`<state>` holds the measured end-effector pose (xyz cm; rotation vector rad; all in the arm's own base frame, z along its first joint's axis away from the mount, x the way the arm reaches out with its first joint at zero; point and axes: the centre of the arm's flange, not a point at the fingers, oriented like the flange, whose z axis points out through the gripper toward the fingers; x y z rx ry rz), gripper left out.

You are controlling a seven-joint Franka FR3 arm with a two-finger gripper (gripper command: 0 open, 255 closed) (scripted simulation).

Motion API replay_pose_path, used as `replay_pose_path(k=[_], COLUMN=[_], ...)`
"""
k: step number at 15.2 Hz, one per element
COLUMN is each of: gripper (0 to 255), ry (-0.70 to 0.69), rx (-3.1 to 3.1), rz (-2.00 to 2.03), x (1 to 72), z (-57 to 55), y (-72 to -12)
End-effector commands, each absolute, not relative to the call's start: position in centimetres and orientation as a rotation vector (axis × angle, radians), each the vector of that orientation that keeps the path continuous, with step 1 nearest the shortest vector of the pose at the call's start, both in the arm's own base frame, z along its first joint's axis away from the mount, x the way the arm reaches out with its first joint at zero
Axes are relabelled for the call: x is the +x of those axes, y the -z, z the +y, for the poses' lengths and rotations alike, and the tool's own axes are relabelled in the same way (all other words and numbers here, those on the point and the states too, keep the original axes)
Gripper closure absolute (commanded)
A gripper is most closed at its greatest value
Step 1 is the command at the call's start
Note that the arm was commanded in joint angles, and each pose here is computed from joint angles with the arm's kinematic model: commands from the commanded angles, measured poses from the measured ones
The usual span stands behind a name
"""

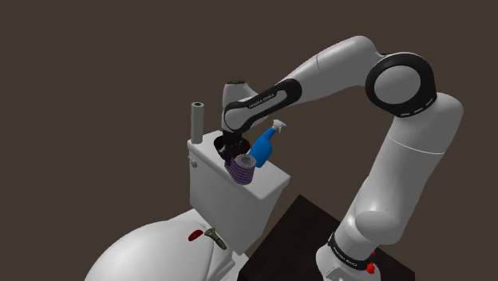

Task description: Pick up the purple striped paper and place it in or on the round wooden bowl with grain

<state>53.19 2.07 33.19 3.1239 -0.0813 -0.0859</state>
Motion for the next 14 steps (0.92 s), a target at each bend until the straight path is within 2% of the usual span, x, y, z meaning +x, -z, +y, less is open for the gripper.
replay_pose_path(k=[1, 7, 14], gripper=[255, 255, 255], ry=[0.087, 0.087, 0.087], rx=[3.124, 3.124, 3.124], rz=[-0.081, -0.081, -0.081], x=[53.2, 53.2, 53.2], z=[2.1, 2.1, 2.1], y=[-33.2, -33.2, -36.9])
